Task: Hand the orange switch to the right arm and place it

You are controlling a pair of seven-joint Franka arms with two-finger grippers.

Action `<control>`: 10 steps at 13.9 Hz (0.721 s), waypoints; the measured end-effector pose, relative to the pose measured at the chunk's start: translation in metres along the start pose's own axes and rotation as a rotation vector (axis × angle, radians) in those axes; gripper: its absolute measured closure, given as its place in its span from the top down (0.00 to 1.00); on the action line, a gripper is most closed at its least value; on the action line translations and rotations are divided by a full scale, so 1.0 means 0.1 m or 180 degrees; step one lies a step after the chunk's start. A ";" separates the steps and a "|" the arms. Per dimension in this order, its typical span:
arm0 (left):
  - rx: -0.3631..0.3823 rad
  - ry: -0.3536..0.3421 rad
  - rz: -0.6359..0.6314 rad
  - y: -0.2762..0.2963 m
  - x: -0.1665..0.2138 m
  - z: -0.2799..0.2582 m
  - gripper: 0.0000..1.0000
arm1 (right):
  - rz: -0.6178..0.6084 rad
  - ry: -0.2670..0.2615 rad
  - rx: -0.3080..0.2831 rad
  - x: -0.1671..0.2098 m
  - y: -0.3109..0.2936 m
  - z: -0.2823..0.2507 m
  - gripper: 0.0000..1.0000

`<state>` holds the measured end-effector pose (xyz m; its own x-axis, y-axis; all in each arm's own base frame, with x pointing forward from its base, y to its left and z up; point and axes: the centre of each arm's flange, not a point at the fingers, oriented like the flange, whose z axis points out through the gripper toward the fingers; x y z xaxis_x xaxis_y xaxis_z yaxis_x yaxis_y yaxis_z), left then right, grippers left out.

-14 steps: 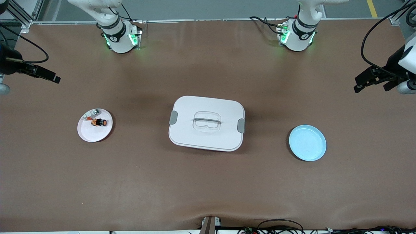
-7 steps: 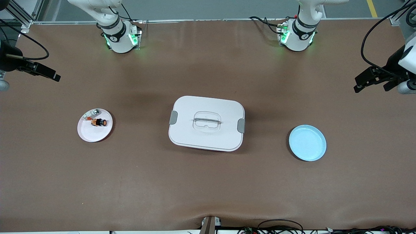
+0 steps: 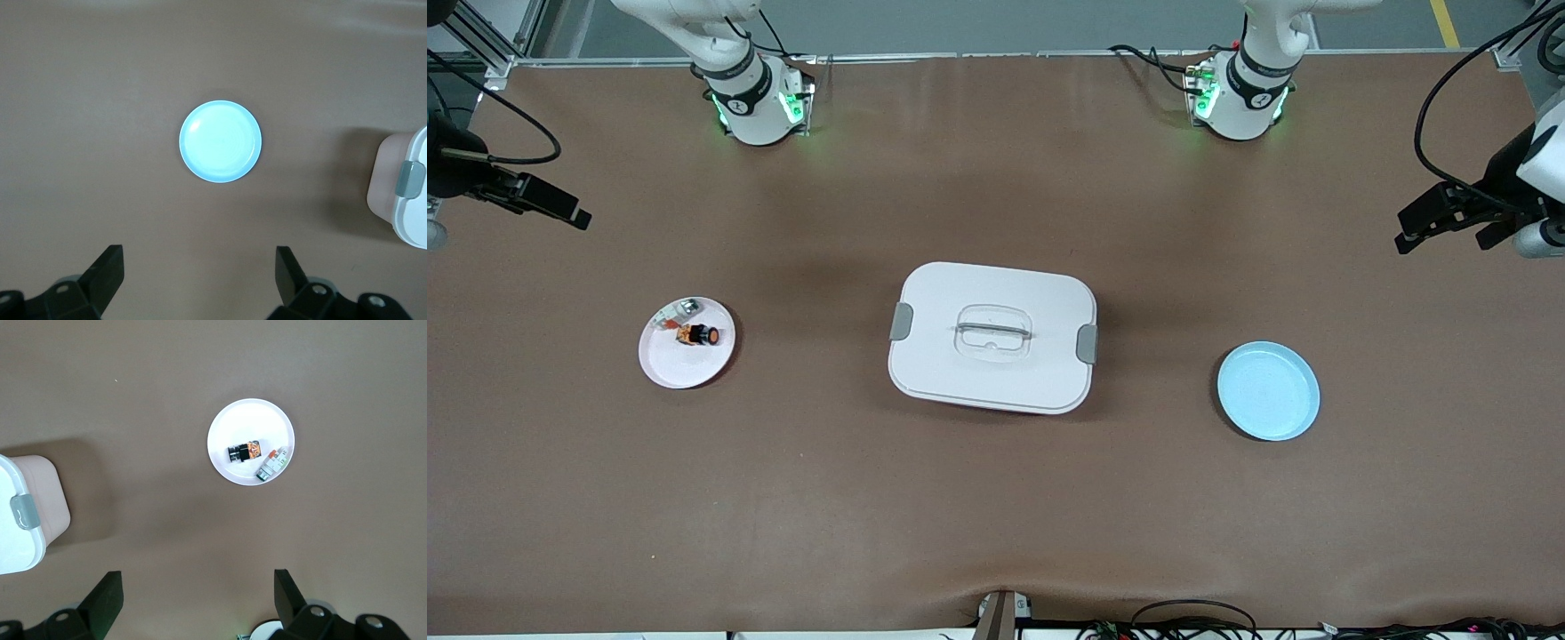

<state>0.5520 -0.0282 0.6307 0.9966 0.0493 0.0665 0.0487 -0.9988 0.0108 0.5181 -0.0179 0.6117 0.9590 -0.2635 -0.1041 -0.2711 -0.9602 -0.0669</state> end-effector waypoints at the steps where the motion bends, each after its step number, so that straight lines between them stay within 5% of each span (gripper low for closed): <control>1: 0.0000 0.0000 0.0001 0.00 0.00 0.00 1.00 | -0.0060 0.0010 0.0000 -0.01 -0.02 -0.01 1.00; 10: 0.0023 -0.0233 0.0025 0.03 -0.02 0.15 1.00 | -0.0381 0.0068 -0.0054 -0.02 0.01 -0.05 1.00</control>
<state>0.5509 -0.0316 0.6161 0.9991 0.0412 -0.0067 0.0412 -0.9991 0.0034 0.5165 -0.0187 0.6170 0.9861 -0.1485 -0.0751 -0.1532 -0.9863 -0.0608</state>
